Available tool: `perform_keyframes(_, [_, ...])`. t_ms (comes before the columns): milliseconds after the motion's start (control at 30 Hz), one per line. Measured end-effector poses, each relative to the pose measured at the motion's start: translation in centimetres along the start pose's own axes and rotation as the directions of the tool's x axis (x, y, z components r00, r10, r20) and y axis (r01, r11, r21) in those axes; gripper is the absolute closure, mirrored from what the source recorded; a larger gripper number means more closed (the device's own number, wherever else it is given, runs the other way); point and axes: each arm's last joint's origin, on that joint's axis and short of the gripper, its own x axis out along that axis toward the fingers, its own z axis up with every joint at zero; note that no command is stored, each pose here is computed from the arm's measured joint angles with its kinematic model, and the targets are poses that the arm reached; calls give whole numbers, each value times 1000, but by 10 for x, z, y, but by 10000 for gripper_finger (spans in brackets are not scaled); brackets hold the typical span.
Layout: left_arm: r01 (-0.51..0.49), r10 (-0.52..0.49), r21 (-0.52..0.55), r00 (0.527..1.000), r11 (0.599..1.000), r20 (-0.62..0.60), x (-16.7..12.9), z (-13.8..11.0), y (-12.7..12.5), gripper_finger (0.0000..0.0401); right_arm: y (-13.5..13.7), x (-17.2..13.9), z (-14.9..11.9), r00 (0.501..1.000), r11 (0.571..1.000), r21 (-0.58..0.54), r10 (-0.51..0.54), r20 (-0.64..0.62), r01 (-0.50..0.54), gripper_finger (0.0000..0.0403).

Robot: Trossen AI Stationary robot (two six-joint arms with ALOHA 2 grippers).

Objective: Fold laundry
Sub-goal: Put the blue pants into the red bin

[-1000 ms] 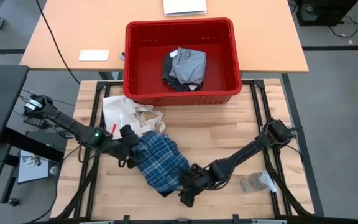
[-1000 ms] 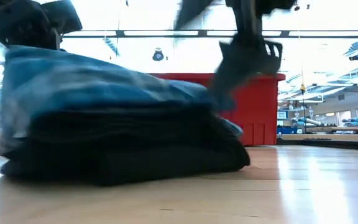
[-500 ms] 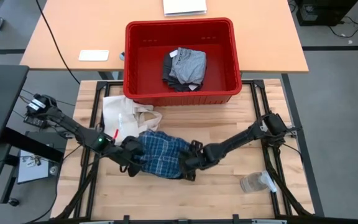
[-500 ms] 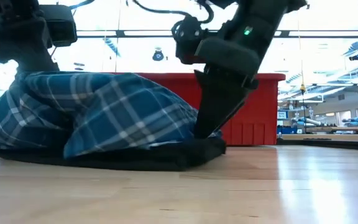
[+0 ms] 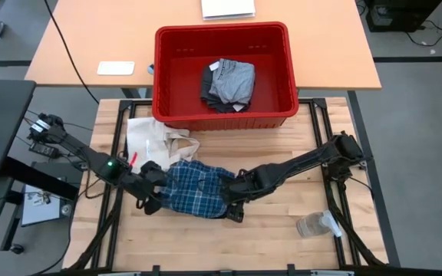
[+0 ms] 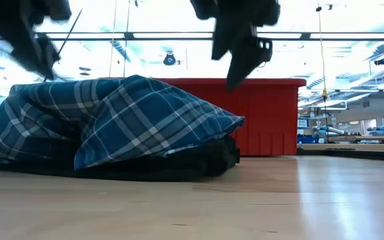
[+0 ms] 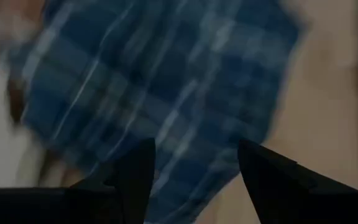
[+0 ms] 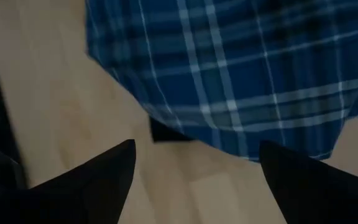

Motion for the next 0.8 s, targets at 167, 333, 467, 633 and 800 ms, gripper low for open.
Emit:
perform_keyframes(167, [90,-118,238,987,967,110,-14,23,-22,168,10,-8,7,995,975,206,64,81,-80,55])
perform_keyframes(333, [81,-129,381,986,921,102,5,32,-46,168,4,-5,15,992,895,428,93,88,-121,55])
perform_keyframes(467, [68,-100,431,994,900,51,32,25,-62,168,-4,-7,17,993,835,539,111,39,-114,55])
perform_keyframes(633, [-10,-1,480,1000,877,23,55,11,-71,167,-4,-22,11,995,822,561,98,25,-94,55])
perform_keyframes(800, [-41,37,570,999,821,19,61,5,-74,142,-3,-23,5,999,816,577,38,18,-41,55])
